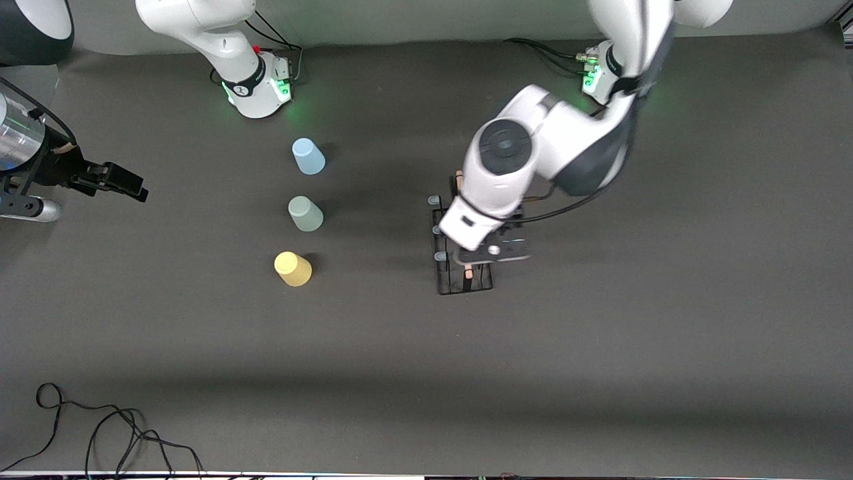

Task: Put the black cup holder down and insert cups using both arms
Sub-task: 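Open the left gripper and withdraw it while the right gripper reaches the cups, then lower the right gripper over the pale green cup and grasp it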

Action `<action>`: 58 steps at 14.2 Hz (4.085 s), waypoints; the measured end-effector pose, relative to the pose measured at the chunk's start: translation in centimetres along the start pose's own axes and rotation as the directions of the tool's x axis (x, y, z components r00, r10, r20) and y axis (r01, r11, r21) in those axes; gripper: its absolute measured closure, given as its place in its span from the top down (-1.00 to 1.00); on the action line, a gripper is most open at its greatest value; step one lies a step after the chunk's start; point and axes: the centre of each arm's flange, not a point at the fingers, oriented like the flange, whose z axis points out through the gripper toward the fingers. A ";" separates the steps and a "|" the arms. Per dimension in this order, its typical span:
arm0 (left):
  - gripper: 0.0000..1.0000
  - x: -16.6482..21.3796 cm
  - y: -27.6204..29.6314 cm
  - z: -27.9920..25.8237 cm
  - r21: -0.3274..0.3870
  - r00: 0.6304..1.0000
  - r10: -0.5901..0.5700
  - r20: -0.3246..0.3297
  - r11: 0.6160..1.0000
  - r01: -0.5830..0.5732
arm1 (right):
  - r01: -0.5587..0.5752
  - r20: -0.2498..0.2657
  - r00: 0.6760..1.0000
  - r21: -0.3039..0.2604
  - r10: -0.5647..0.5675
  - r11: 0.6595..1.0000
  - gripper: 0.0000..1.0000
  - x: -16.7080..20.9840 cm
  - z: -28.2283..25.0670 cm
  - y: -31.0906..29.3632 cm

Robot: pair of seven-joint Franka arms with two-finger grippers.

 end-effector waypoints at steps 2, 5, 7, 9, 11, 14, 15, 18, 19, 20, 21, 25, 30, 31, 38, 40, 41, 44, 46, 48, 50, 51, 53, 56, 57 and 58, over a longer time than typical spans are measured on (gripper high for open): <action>1.00 1.7 -4.9 -4.0 0.008 1.000 0.016 0.011 1.000 -0.016 | -0.006 0.006 1.000 0.023 0.005 1.000 1.00 -0.1 0.0 -0.3; 1.00 4.6 -12.1 -6.7 0.029 0.999 0.042 0.026 0.999 -0.043 | -0.044 0.027 0.999 0.038 0.043 0.998 1.00 -0.4 0.5 -1.6; 1.00 6.3 -16.1 -6.9 0.070 0.996 0.077 0.041 0.994 -0.079 | -0.055 0.053 0.997 0.035 0.053 0.998 1.00 -1.0 1.7 -3.3; 1.00 7.6 -19.8 -7.7 0.090 0.992 0.119 0.039 0.988 -0.122 | -0.059 0.077 0.995 0.037 0.056 0.998 1.00 -1.6 3.4 -5.4; 1.00 8.7 -24.6 -8.9 0.087 0.984 0.171 0.045 0.981 -0.174 | -0.067 0.074 0.995 0.040 0.063 0.997 1.00 -2.4 5.3 -7.1; 1.00 8.3 -32.8 -10.1 0.072 0.972 0.217 0.085 0.972 -0.223 | -0.049 0.059 0.997 0.052 0.046 0.997 1.00 -4.7 9.3 -8.1; 1.00 7.7 -34.5 -10.7 0.068 0.971 0.224 0.084 0.971 -0.230 | -0.039 0.059 0.998 0.054 0.036 0.998 1.00 -5.7 10.7 -8.4; 1.00 5.9 -35.8 -12.3 0.064 0.973 0.226 0.049 0.971 -0.229 | 0.004 0.063 0.998 0.052 -0.008 0.999 1.00 -8.5 14.9 -9.8; 1.00 5.9 -35.9 -12.7 0.057 0.974 0.224 0.014 0.973 -0.225 | 0.018 0.062 0.998 0.050 -0.021 0.999 1.00 -9.1 16.3 -10.4; 1.00 6.2 -35.9 -12.8 0.048 0.975 0.221 -0.019 0.974 -0.220 | 0.030 0.058 0.998 0.049 -0.033 0.998 1.00 -9.8 17.9 -10.8; 1.00 6.5 -36.2 -12.6 0.043 0.976 0.216 -0.035 0.976 -0.214 | 0.038 0.051 0.998 0.048 -0.040 0.998 1.00 -10.4 19.6 -11.1; 1.00 7.2 -38.7 -12.6 0.039 0.982 0.178 -0.063 0.984 -0.176 | 0.047 0.020 0.999 0.036 -0.048 0.998 1.00 -12.3 27.6 -10.9; 1.00 7.3 -39.4 -12.5 0.038 0.984 0.166 -0.063 0.986 -0.164 | 0.064 -0.002 0.998 0.005 -0.064 0.998 1.00 -11.8 33.6 -12.0; 1.00 7.2 -39.4 -12.7 0.038 0.984 0.166 -0.063 0.986 -0.164 | 0.068 -0.006 0.998 0.001 -0.068 0.998 1.00 -11.8 34.4 -12.3; 1.00 7.1 -38.6 -13.9 0.038 0.981 0.179 -0.074 0.983 -0.177 | 0.068 -0.013 0.998 -0.015 -0.068 0.998 1.00 -11.4 37.1 -12.3; 1.00 7.0 -38.5 -13.8 0.040 0.981 0.182 -0.071 0.983 -0.179 | 0.066 -0.007 0.998 -0.020 -0.066 0.998 1.00 -11.4 37.6 -12.2; 1.00 7.0 -38.6 -13.7 0.047 0.981 0.183 -0.068 0.982 -0.180 | 0.065 -0.003 0.998 -0.021 -0.065 0.998 1.00 -11.5 37.8 -12.2; 1.00 7.0 -38.2 -13.8 0.063 0.977 0.201 -0.064 0.978 -0.197 | 0.079 0.002 0.997 -0.022 -0.079 0.997 1.00 -11.9 38.0 -12.9; 1.00 6.7 -37.1 -14.2 0.067 0.973 0.222 -0.060 0.974 -0.218 | 0.075 0.005 0.997 -0.015 -0.075 0.997 1.00 -12.1 38.0 -13.3; 1.00 6.6 -36.8 -14.6 0.077 0.971 0.230 -0.060 0.971 -0.225 | 0.048 0.016 0.999 0.010 -0.048 0.999 0.89 -12.6 38.1 -14.0; 1.00 6.7 -37.5 -14.7 0.078 0.973 0.224 -0.059 0.973 -0.219 | 0.045 0.020 0.999 0.018 -0.045 0.999 0.75 -12.9 38.1 -14.5; 1.00 6.7 -37.6 -14.8 0.078 0.973 0.222 -0.062 0.973 -0.217 | 0.044 0.021 0.999 0.017 -0.045 0.999 0.54 -12.9 38.2 -14.5; 1.00 6.7 -37.4 -15.0 0.078 0.974 0.219 -0.064 0.974 -0.214 | 0.044 0.025 0.999 0.014 -0.044 0.999 0.46 -12.9 38.4 -14.5; 1.00 6.8 -37.1 -14.9 0.076 0.976 0.208 -0.064 0.976 -0.203 | 0.043 0.021 0.999 0.017 -0.043 0.999 0.35 -12.8 38.2 -14.6; 1.00 6.8 -37.2 -14.9 0.066 0.978 0.201 -0.064 0.978 -0.197 | 0.042 0.019 0.999 0.019 -0.042 0.999 0.35 -12.7 38.1 -14.7; 1.00 6.8 -37.3 -14.9 0.049 0.979 0.193 -0.066 0.980 -0.190 | 0.041 0.019 0.999 0.024 -0.041 0.999 0.35 -12.4 37.6 -14.9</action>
